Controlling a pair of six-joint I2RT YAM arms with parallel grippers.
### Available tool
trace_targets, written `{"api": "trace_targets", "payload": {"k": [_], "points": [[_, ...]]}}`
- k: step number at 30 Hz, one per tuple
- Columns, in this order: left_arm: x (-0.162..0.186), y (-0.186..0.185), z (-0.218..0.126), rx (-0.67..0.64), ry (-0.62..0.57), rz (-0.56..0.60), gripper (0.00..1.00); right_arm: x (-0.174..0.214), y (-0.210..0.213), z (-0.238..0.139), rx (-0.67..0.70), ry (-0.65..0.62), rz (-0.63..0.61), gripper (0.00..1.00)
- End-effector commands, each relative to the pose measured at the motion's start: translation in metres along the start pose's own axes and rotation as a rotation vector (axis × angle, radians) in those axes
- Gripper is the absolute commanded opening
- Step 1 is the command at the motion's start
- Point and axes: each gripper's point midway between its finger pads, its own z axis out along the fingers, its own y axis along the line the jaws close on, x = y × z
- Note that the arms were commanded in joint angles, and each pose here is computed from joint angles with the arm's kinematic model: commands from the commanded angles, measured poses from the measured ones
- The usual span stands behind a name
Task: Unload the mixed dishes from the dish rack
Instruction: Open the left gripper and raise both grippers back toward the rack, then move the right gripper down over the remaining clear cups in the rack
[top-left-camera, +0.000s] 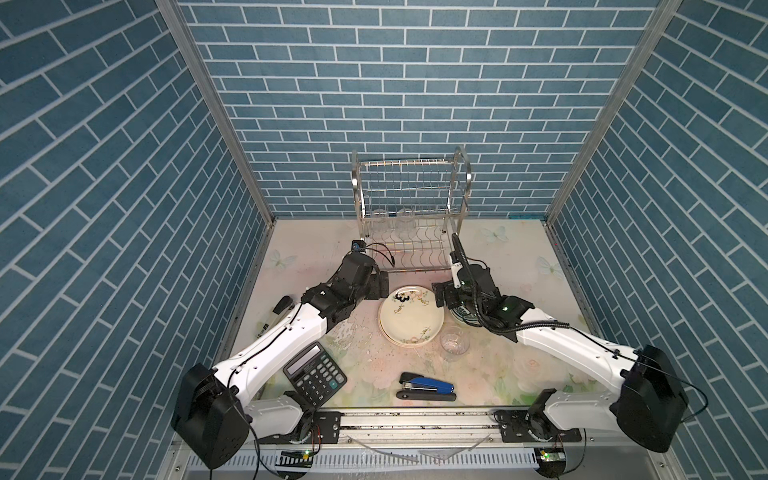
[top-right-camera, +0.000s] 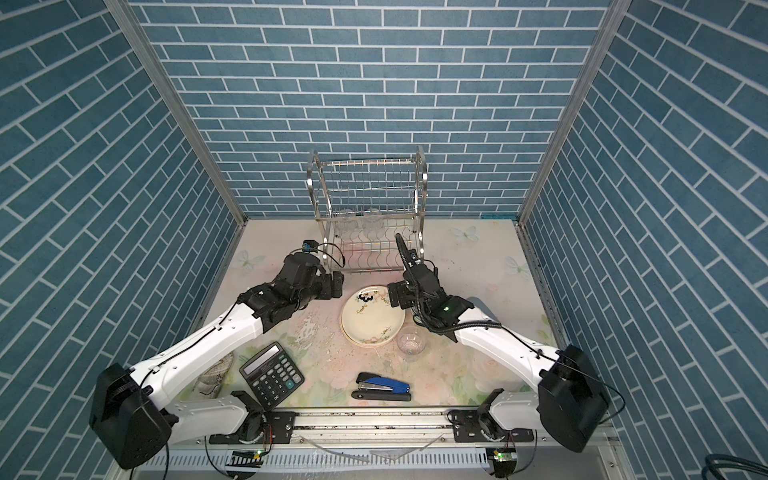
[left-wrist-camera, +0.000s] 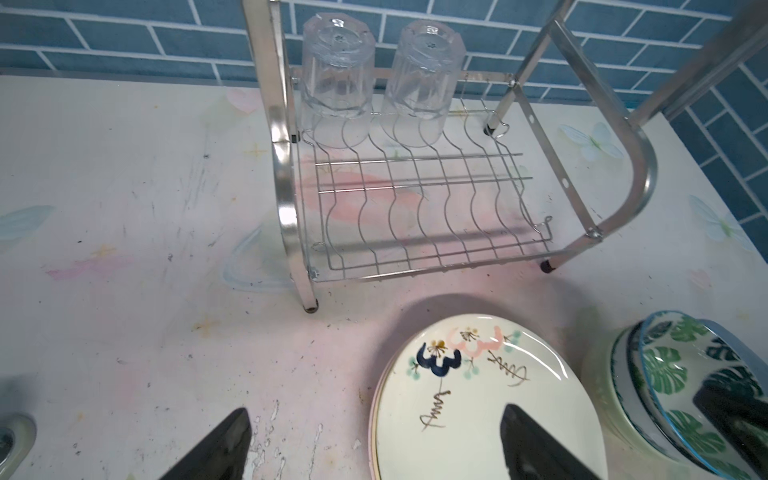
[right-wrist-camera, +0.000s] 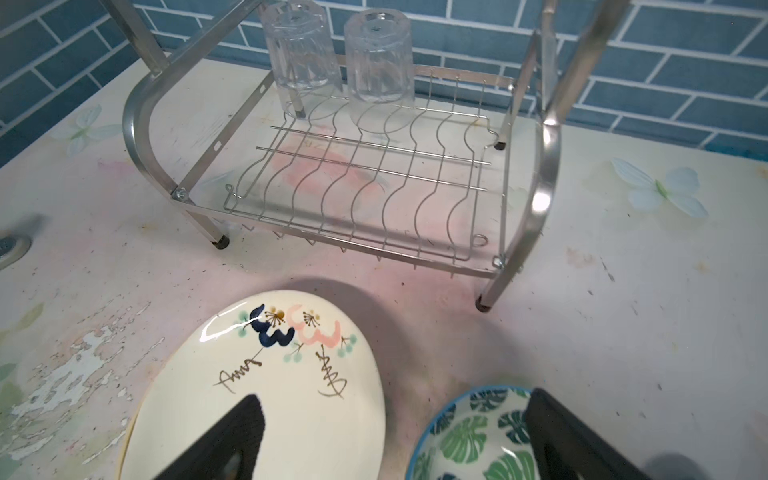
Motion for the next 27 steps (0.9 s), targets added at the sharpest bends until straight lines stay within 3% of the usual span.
{"api": "trace_targets", "payload": {"k": [1,5,10,27], "points": [[-0.012,0.012,0.014,-0.058,-0.067,0.005,0.94,-0.043,0.021,0.016,-0.062,-0.144,-0.121,0.99],[-0.013,0.021,0.037,-0.062,-0.066,-0.039,0.94,-0.047,0.024,0.049,-0.061,-0.127,-0.147,0.99],[-0.015,0.026,0.064,-0.042,-0.037,-0.085,0.93,-0.062,0.024,0.083,-0.134,-0.132,-0.062,0.99],[-0.02,0.026,0.109,-0.075,0.008,0.006,0.78,-0.076,0.007,0.156,-0.197,-0.02,-0.053,0.99]]}}
